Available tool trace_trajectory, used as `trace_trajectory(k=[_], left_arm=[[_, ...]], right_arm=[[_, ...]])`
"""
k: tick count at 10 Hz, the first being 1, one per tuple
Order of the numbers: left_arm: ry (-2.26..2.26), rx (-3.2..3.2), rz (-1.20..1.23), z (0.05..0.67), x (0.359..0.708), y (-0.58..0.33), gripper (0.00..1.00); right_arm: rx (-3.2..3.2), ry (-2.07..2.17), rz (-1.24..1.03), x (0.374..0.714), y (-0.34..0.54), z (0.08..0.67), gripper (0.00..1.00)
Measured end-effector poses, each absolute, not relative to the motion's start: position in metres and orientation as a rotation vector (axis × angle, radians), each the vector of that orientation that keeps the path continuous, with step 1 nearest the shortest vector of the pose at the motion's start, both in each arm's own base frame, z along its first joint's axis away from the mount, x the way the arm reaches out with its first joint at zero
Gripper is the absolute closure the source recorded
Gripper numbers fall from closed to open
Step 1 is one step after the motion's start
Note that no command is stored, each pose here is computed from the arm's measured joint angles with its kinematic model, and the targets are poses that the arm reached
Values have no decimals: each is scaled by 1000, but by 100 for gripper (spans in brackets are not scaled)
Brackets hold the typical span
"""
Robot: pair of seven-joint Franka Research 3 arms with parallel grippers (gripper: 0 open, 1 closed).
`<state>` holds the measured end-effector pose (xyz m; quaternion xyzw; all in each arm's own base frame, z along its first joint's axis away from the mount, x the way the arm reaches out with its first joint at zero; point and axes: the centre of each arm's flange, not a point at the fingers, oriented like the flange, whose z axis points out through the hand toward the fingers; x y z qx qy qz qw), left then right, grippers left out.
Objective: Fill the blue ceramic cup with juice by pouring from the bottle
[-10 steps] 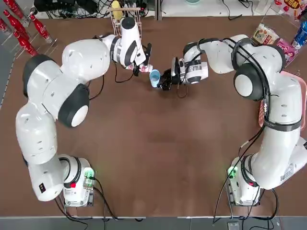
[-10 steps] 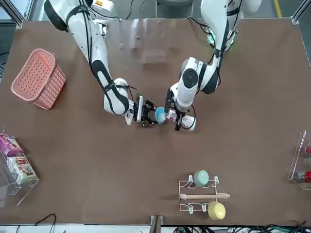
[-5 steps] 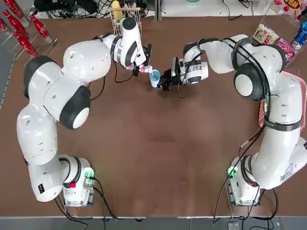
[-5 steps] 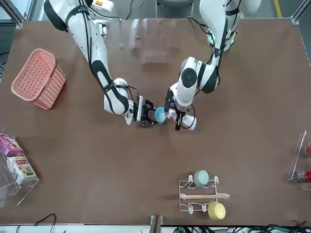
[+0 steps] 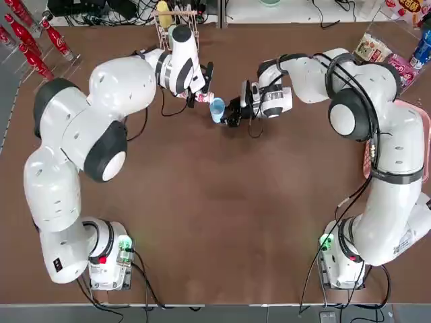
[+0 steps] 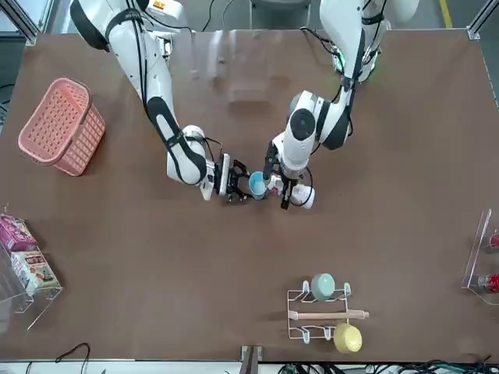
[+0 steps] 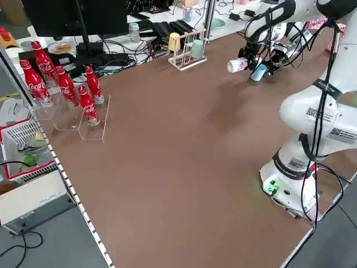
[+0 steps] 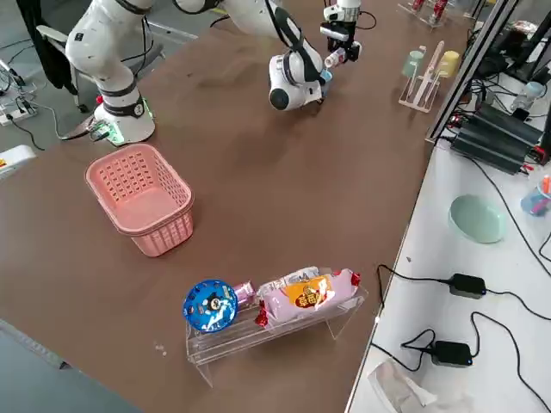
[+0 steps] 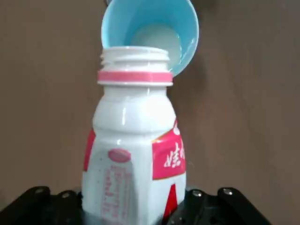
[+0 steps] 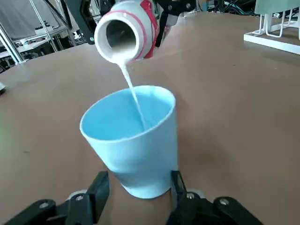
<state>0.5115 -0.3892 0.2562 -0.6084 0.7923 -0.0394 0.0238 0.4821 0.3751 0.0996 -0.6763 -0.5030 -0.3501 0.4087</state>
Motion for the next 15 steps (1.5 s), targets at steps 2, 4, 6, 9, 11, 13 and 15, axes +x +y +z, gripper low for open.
trace_trajectory(k=[2, 4, 6, 9, 11, 13, 15], left_arm=[[2453, -1920, -110, 259, 512, -391, 65], [2451, -1952, -112, 259, 512, -392, 65], [2438, -2013, -112, 256, 515, -386, 65], [2418, -2086, -136, 255, 531, -364, 65], [2441, -2139, -179, 254, 533, -361, 66], [2438, -2203, -244, 259, 533, -367, 66], [2437, -2269, -300, 268, 539, -369, 66]], right_arm=[[-1702, -1264, -882, 482, 376, 100, 38], [-1701, -1261, -883, 482, 376, 100, 38], [-1702, -1260, -882, 482, 375, 100, 38], [-1704, -1258, -878, 481, 374, 99, 38], [-1702, -1255, -879, 481, 374, 99, 35], [-1703, -1253, -880, 482, 373, 99, 22], [-1704, -1252, -877, 481, 372, 98, 22]])
